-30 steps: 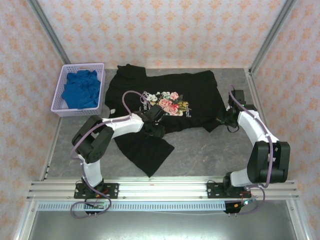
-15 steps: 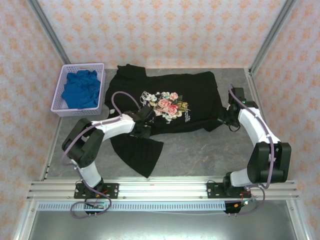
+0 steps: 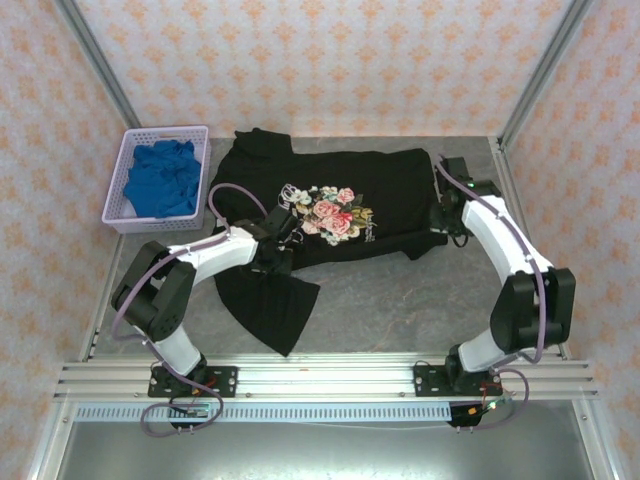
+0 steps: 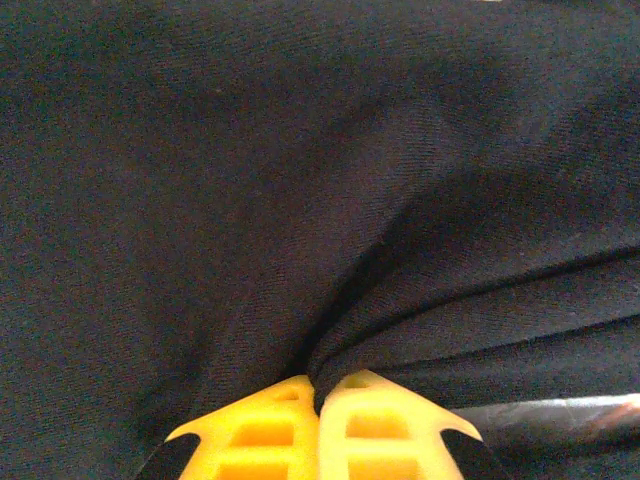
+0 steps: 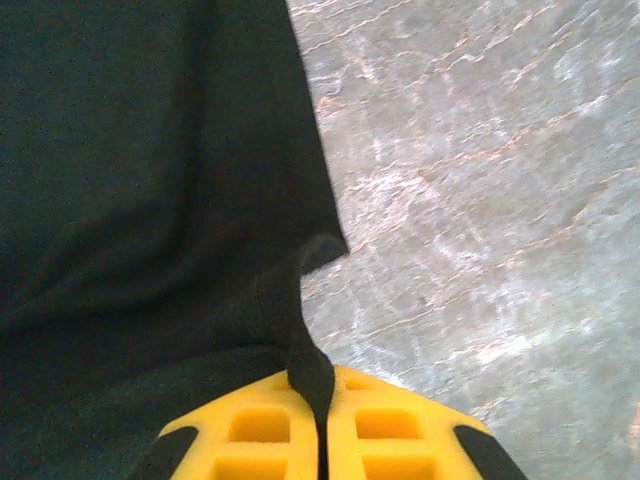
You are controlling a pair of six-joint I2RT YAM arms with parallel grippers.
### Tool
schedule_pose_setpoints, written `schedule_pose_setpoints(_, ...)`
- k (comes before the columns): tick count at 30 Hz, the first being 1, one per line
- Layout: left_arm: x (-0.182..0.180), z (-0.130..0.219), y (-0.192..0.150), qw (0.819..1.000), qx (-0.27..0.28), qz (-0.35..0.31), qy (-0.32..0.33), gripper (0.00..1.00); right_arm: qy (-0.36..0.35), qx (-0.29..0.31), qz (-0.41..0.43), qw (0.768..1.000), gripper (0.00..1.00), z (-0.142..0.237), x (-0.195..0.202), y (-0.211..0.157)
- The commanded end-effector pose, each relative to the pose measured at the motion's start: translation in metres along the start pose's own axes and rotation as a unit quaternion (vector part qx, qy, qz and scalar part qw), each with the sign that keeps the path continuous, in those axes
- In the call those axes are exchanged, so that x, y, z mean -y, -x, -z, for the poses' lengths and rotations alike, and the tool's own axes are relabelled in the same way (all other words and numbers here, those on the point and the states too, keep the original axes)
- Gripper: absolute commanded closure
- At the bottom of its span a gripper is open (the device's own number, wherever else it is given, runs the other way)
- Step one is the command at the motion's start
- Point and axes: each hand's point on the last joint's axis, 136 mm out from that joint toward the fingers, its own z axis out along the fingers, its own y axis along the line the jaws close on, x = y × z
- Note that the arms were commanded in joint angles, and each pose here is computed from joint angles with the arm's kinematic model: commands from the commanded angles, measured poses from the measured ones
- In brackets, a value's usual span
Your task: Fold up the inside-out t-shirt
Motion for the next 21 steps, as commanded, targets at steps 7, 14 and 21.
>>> schedule_pose_setpoints(7,-0.01,-0.005,-0.015,0.999,-0.033,0.006,0.012,1.0,-0.054,0.013,0.016,0.998,0.72,-0.003,0.008,0.024)
schedule_pose_setpoints(14,-0.007,-0.005,-0.014,0.999,-0.032,0.006,0.003,1.0,0.086,-0.031,-0.037,0.995,0.6,-0.022,-0.025,-0.026)
schedule_pose_setpoints(21,-0.003,-0.005,-0.012,0.999,-0.032,0.002,-0.004,1.0,0.168,-0.023,-0.083,0.982,0.51,-0.043,-0.065,-0.017)
